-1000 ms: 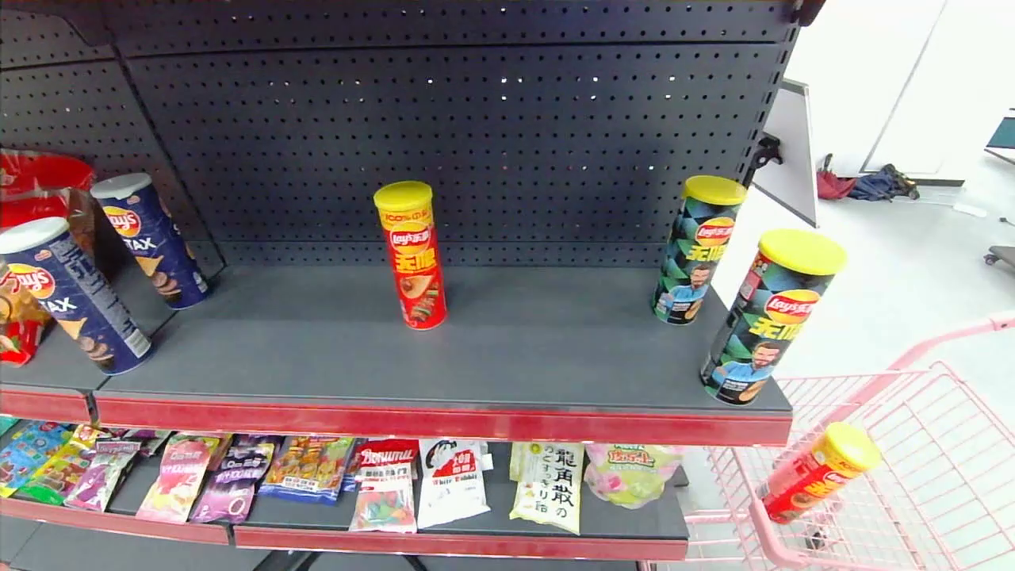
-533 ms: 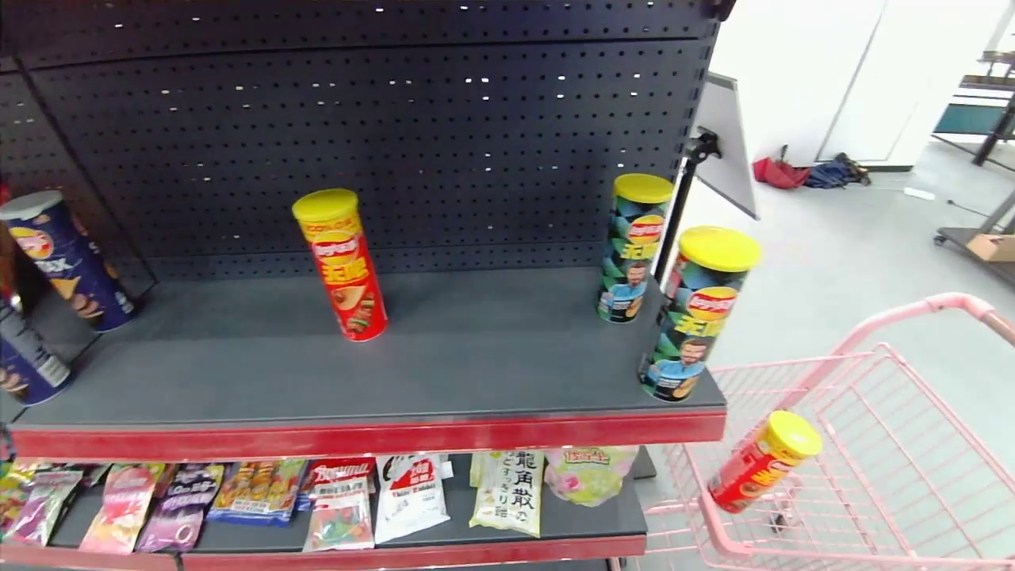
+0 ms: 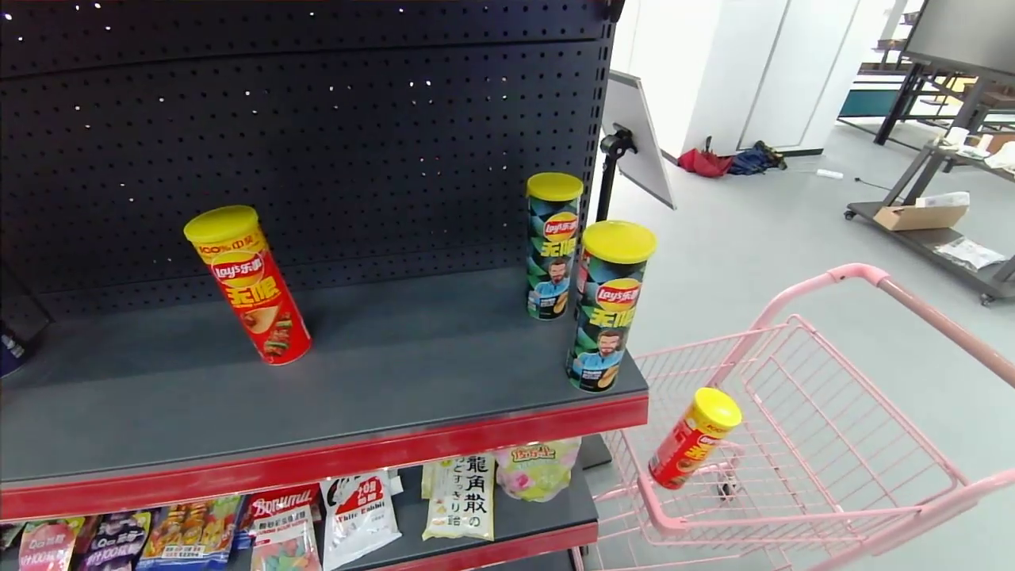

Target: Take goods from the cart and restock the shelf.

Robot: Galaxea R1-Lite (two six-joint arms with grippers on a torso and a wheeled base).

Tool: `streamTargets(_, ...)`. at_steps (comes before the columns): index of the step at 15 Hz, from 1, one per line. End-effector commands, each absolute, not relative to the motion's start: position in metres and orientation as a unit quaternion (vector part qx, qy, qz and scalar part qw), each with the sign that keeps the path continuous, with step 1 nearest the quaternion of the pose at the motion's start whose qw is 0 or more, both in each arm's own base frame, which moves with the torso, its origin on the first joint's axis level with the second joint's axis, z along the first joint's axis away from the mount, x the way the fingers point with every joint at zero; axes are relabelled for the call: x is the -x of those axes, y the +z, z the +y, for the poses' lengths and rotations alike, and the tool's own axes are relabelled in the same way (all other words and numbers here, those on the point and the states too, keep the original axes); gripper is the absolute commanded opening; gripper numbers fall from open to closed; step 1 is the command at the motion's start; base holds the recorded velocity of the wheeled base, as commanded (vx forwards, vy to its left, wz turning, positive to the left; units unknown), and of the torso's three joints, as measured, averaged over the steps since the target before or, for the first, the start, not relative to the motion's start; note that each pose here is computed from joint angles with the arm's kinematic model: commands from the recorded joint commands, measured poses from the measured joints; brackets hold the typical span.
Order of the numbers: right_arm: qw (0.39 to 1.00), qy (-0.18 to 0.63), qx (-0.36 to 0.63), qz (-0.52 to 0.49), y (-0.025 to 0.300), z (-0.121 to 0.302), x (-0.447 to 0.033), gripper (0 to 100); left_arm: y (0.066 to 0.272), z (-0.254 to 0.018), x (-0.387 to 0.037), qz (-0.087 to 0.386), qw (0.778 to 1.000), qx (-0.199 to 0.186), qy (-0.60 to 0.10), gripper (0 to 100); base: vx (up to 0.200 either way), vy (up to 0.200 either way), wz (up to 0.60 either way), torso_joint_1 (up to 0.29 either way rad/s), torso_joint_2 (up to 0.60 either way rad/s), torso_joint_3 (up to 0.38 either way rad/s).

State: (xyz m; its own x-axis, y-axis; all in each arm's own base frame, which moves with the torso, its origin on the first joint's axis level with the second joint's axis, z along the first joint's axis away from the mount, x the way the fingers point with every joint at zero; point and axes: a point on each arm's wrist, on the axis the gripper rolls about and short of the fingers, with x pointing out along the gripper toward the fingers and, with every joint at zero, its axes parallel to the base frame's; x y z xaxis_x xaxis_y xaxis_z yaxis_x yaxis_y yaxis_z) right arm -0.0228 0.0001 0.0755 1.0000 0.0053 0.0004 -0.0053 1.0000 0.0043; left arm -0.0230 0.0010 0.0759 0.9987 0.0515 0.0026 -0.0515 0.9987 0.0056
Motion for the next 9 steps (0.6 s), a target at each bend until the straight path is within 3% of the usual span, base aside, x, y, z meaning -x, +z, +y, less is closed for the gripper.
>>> streamTargets(1,1.0,0.003,-0.002,0.0,0.0755,0.0001,0.0228,100,0.0759,0.001,0.0229,-0.001,1.0,-0.003,0.026,100,0.0,0.0,0.0,0.0,0.0,0.0)
streamTargets(9,1.0,0.003,-0.002,0.0,0.0755,0.0001,0.0228,100,0.0759,0.001,0.0229,-0.001,1.0,-0.003,0.026,100,0.0,0.0,0.0,0.0,0.0,0.0)
